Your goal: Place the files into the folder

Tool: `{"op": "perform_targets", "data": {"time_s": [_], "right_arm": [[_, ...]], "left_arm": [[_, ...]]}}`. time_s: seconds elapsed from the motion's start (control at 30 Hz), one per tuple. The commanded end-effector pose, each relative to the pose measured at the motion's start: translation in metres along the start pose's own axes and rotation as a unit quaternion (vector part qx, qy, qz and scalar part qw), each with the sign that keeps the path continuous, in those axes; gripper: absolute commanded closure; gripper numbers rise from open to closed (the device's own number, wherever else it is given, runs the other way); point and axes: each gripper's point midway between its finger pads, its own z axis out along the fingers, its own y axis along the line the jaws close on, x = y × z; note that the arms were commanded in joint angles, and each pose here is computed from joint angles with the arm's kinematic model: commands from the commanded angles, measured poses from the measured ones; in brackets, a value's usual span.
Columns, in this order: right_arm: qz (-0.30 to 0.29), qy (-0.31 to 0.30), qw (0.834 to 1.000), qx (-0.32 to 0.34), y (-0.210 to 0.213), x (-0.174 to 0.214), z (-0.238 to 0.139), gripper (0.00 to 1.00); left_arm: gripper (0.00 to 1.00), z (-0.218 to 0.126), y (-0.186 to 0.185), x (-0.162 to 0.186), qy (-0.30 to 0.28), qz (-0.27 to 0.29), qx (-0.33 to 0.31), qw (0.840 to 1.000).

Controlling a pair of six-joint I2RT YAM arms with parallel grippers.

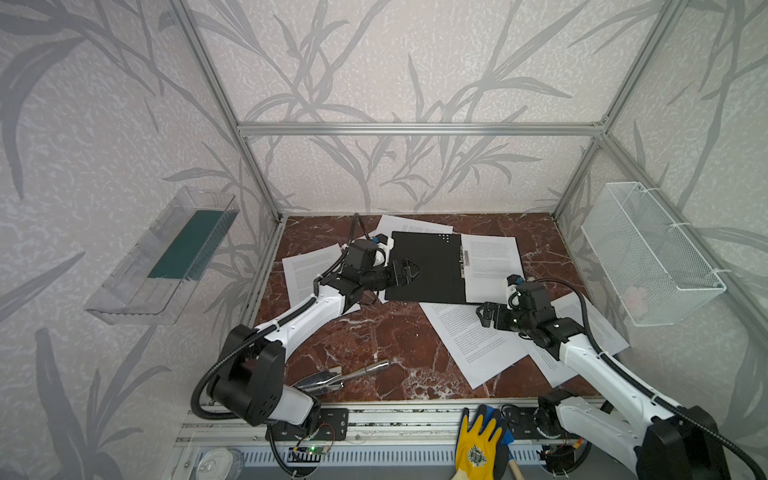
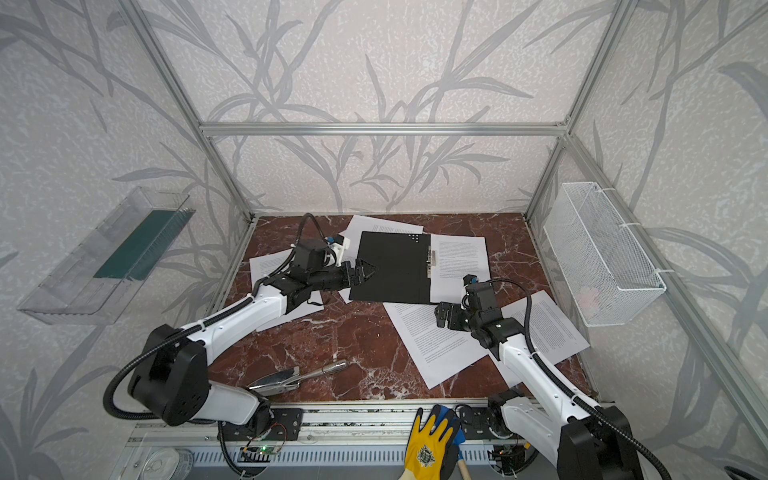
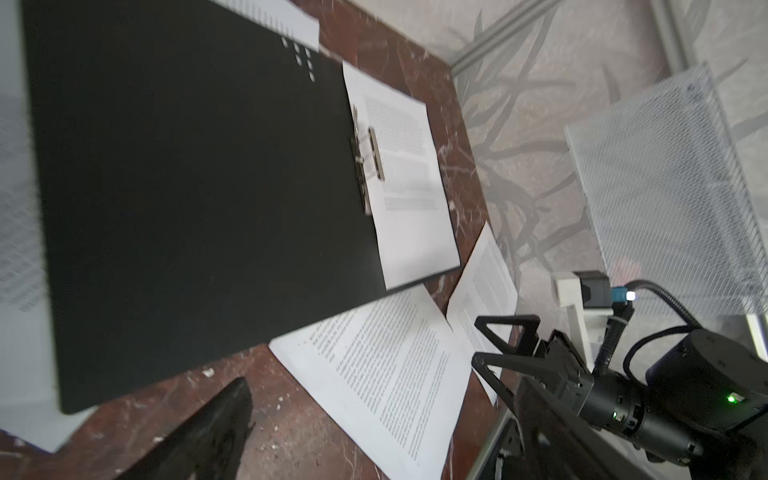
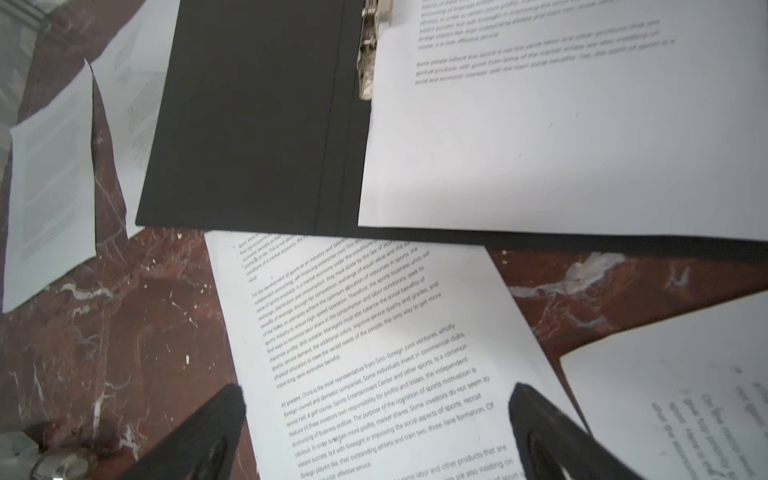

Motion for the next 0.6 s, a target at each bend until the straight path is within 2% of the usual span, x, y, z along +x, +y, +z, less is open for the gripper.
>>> {"op": "perform_targets", "data": {"time_s": [0.0, 0.23, 0.43, 0.57], "right_arm": [[0.004, -0.014, 1.0, -0.022, 0.004, 0.007, 0.006, 0.01], [-0.01, -0.028, 0.999, -0.014, 0.005, 0.014, 0.01, 0.01], [0.026, -0.018, 0.999, 0.039, -0.014, 0.021, 0.014, 0.01], [0.05, -0.02, 0.995, 0.081, -0.028, 0.021, 0.012, 0.01]], "left_arm": [[0.03, 0.013, 0.005, 0.036, 0.044, -0.038, -0.049, 0.997], [0.04, 0.04, 0.003, 0.097, 0.108, -0.083, -0.063, 0.989], [0.06, 0.066, 0.01, 0.14, 0.147, -0.143, -0.066, 0.977], [0.06, 0.073, 0.008, 0.157, 0.16, -0.163, -0.067, 0.971]]}}
